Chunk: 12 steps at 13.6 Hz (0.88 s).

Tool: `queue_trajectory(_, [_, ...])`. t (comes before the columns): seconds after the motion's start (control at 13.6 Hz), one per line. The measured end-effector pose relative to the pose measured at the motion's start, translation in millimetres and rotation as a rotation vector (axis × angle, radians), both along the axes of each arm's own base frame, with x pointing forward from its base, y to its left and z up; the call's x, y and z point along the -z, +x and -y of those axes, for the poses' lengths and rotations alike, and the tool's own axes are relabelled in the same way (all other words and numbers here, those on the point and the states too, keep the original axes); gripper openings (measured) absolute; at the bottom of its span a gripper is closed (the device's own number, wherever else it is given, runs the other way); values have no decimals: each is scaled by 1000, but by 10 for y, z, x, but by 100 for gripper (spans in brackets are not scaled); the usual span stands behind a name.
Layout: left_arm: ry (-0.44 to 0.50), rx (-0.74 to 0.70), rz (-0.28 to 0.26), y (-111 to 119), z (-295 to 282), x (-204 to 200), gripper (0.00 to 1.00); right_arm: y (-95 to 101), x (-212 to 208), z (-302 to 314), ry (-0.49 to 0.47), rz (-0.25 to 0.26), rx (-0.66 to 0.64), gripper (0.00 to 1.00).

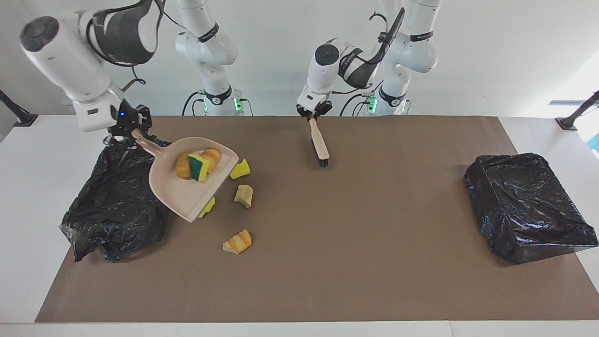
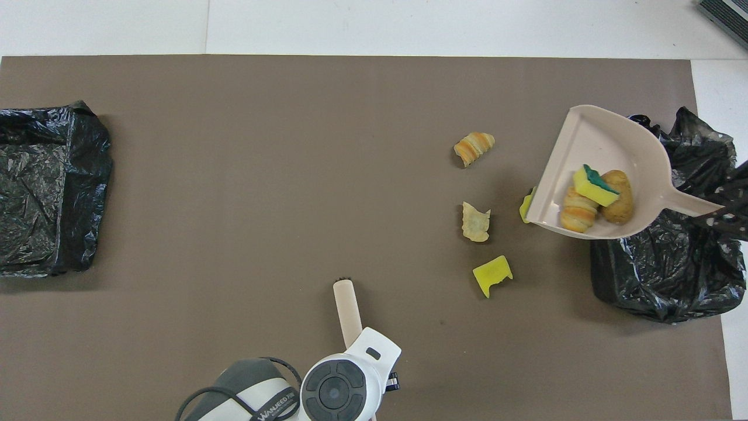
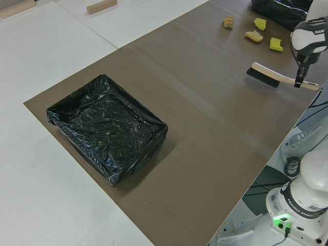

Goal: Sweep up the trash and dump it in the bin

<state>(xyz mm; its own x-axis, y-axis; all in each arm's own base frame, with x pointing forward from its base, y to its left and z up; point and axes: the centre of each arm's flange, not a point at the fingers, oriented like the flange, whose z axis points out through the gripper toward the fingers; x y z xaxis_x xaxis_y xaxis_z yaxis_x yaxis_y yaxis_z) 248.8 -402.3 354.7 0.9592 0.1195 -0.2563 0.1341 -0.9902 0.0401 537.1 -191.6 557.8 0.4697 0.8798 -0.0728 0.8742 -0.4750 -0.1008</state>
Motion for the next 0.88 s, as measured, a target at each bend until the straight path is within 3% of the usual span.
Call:
queue_trajectory(0.22, [15,31,-12,-73,-49,104,27,-111,-71,490,-158,-7,-79,33])
queue_trajectory(0.44, [25,37,-20,-101,-114,163,27,-123,-92,553,-350,-91,-160,33])
queue_trajectory(0.66, [17,-2,-24,41,-173,80,58,-69,-46,469,-479,-97,-243,33])
queue_trajectory(0.88, [1,-97,-36,528,-373,-224,89,23,-29,269,-586,-78,-330,33])
